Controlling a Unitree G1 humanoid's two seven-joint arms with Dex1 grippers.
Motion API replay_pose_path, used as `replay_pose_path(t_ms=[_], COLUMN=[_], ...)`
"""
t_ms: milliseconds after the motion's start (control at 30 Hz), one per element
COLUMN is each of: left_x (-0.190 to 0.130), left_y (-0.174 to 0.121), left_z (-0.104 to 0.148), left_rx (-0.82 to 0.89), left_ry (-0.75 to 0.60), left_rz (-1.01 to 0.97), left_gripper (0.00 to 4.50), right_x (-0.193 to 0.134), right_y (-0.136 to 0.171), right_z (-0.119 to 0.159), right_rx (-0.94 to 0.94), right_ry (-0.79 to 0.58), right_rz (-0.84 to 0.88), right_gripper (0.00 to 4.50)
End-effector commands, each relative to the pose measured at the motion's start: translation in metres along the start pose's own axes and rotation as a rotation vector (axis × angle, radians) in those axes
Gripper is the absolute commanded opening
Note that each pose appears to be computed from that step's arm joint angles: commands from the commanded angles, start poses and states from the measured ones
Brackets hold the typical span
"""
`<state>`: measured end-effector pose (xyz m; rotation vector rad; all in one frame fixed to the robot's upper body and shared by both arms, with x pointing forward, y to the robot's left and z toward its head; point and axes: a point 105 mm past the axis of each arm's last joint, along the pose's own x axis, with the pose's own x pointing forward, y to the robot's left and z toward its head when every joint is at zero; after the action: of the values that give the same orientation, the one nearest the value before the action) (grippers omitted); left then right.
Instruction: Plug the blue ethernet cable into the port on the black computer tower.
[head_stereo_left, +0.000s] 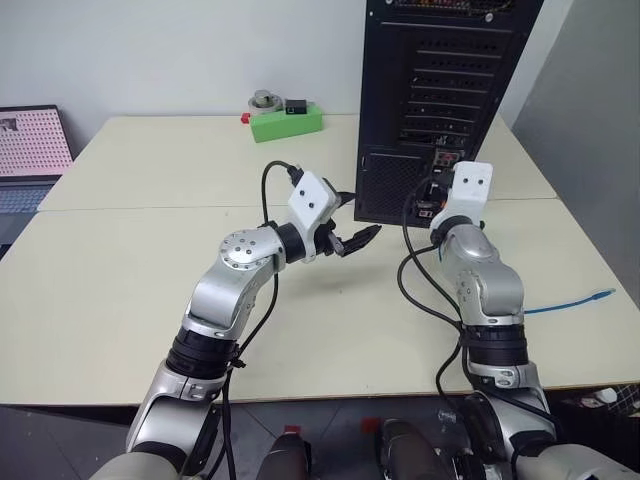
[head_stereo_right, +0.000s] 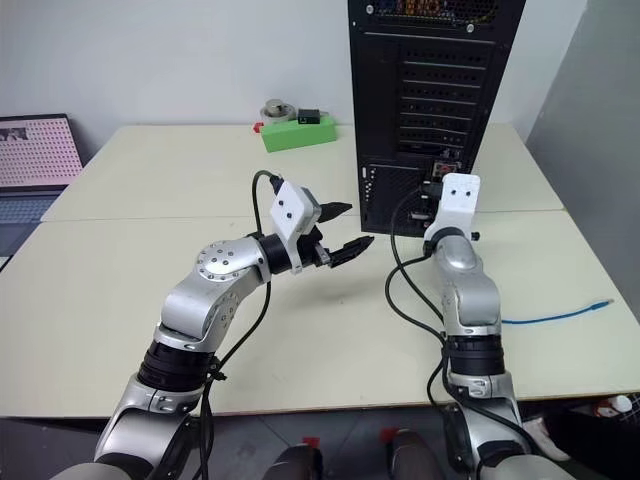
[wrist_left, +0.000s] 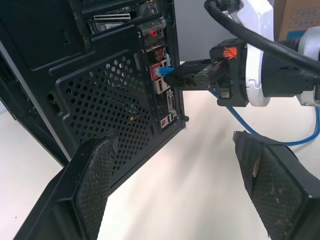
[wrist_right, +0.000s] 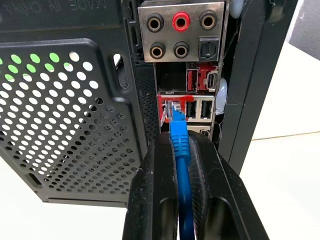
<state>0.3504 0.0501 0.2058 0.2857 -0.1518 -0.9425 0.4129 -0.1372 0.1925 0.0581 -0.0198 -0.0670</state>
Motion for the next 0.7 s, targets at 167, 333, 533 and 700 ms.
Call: replay_pose_path(t_ms=[167,333,533,700], left_x=[-0.0003,-0.0002,-0.0008,-0.0003], left_y=[0.0064,0.0071,0.0077,0.0076], left_z=[0.0151,0.0147,0.0139,0.0133], left_rx=[0.045,0.045,0.047,0.049], left_ry=[-0.037,-0.035,-0.031,-0.029], left_rz=[0.028,0.033,0.040,0.040], left_gripper=[3.92,3.92,3.92,3.92], right_x=[0.0033,0.0062,0.0081,0.0098], right_y=[0.0131,0.0179,0.0151,0.0167], right_z=[0.0252,0.0264,0.0264,0.0244], right_rx=[0.003,0.014,0.016,0.016], right_ry=[-0.082,-0.085,-0.084,-0.071], right_rz=[0.003,0.013,0.015,0.026], right_gripper=[0.02,0.02,0.02,0.02])
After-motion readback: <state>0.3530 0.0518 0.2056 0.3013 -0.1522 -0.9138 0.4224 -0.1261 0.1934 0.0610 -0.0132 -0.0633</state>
